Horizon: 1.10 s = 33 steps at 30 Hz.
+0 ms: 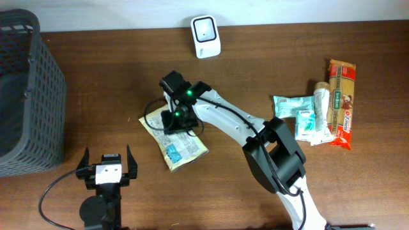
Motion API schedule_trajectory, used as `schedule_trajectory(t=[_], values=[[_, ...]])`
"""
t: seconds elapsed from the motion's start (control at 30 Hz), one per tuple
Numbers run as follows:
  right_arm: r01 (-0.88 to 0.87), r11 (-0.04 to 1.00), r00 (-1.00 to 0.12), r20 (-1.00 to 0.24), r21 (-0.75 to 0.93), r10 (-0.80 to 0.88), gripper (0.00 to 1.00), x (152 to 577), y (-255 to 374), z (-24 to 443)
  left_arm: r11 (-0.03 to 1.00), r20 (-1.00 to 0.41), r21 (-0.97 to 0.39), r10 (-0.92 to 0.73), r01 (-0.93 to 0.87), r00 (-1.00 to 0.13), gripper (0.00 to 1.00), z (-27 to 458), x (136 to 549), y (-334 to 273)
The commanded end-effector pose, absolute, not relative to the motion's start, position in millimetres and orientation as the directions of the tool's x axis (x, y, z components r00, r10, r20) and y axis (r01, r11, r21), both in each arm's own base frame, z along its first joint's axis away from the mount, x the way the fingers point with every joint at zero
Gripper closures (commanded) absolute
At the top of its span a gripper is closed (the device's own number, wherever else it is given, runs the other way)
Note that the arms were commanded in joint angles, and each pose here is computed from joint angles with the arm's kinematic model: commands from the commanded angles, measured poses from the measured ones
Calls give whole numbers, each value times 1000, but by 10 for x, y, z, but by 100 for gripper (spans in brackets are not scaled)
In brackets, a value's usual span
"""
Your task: Scan the item barcode
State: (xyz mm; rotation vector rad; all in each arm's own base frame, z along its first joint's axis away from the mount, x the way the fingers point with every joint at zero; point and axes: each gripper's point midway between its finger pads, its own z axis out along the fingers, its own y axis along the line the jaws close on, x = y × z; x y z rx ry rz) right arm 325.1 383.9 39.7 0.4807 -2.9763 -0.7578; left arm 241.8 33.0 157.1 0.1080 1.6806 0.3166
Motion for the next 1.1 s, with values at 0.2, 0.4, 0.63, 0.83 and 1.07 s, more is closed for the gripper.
schedule_trajectory(t=[0.2, 0.4, 0.63, 0.83, 1.07], values=[[-400, 824, -906, -36, 402, -422, 55, 2948, 3833, 432, 951, -953, 284, 267, -119, -141, 1, 1562, 2415, 348], [-436, 694, -890, -161, 573, -425, 55, 3083, 4253, 798, 951, -953, 284, 267, -119, -141, 1, 1562, 2415, 348], [-407, 772, -901, -77, 488, -427, 52, 2829, 4419, 166, 951, -953, 284, 267, -119, -141, 1, 1562, 2415, 348], [-258, 897, -940, 121, 359, -318, 60, 3070, 3506, 37, 951, -953, 284, 267, -119, -141, 1, 1562, 2415, 348], [-287, 901, -947, 47, 324, -318, 66, 3429, 2906, 516, 951, -953, 284, 267, -119, -141, 1, 1562, 2415, 348]])
